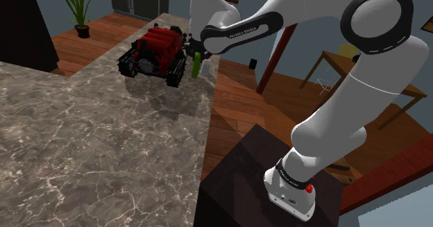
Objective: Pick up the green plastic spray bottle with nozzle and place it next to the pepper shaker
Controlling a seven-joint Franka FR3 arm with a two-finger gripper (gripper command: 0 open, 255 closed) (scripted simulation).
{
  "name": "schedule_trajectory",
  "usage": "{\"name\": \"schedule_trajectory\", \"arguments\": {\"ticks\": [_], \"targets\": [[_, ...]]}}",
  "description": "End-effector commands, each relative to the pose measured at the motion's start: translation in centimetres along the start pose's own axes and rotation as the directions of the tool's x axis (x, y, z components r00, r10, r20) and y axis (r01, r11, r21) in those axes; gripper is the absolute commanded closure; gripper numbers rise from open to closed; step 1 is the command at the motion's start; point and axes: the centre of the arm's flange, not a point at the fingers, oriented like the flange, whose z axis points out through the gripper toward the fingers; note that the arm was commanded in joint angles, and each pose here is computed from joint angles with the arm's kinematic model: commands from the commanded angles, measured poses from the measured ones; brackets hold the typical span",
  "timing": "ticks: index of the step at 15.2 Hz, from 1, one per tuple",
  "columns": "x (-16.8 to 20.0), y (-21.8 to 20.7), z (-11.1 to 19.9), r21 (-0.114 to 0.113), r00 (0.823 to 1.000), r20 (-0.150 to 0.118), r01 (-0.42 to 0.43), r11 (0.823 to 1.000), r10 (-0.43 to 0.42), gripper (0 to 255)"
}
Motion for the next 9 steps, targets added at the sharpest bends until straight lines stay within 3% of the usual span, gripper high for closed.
{"name": "schedule_trajectory", "arguments": {"ticks": [1,8,9], "targets": [[-0.43,-0.07,0.85,0.000,1.000,0.000,0.000,1.000,0.000,255],[-0.43,-0.07,0.85,0.000,1.000,0.000,0.000,1.000,0.000,255],[-0.43,-0.07,0.85,0.000,1.000,0.000,0.000,1.000,0.000,0]]}}
